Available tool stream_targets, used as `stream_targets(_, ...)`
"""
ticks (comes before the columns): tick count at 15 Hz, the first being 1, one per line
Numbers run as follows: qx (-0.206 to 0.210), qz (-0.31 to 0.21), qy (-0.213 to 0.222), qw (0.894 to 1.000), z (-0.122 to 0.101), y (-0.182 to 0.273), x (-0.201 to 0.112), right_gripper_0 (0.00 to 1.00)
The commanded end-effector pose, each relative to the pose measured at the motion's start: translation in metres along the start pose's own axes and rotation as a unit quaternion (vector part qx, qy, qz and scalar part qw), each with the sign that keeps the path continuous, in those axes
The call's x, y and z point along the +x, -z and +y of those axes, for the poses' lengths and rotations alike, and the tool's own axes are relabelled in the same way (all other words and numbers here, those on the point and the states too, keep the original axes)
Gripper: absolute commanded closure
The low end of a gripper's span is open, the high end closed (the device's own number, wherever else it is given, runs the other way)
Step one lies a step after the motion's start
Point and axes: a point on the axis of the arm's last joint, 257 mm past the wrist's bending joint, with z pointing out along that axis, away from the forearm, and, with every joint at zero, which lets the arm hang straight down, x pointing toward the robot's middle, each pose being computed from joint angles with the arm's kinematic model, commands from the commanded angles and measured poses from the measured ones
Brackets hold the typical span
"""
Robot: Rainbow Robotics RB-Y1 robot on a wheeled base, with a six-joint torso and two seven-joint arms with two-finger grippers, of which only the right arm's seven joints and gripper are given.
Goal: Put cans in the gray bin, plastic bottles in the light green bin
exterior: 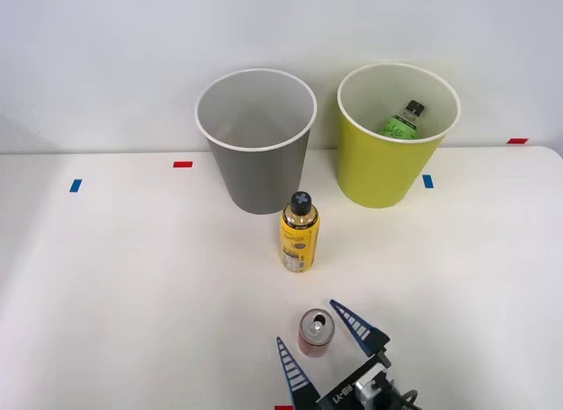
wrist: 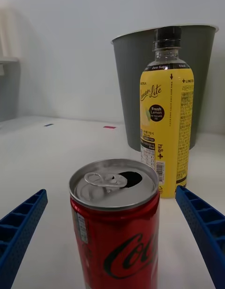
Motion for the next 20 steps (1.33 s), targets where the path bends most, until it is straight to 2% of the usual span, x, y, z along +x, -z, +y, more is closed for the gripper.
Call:
stream_targets(1,0.003,0.000,-0.001,1.000,-0.003,-0.003,0.000,0.06)
stream_targets(2,0.003,0.000,0.001,1.000,-0.002,-0.003,0.000,0.07)
stream_targets(3,0.001,-0.001,0.004,1.000,-0.002,-0.003,-0.001,0.49)
stream_targets(4,0.002,-0.001,0.006,1.000,-0.003,-0.003,-0.001,0.97)
stream_targets(5,0.005,-0.003,0.006,1.000,-0.005,-0.004,-0.002,1.00)
stream_targets(13,0.028,-0.007,0.004,1.000,-0.016,0.009,-0.007,1.00)
stream_targets(18,0.025,-0.011,-0.003,1.000,-0.023,0.021,-0.053,1.00)
stream_targets(20,0.020,-0.005,-0.012,1.000,-0.025,0.019,-0.084,1.00)
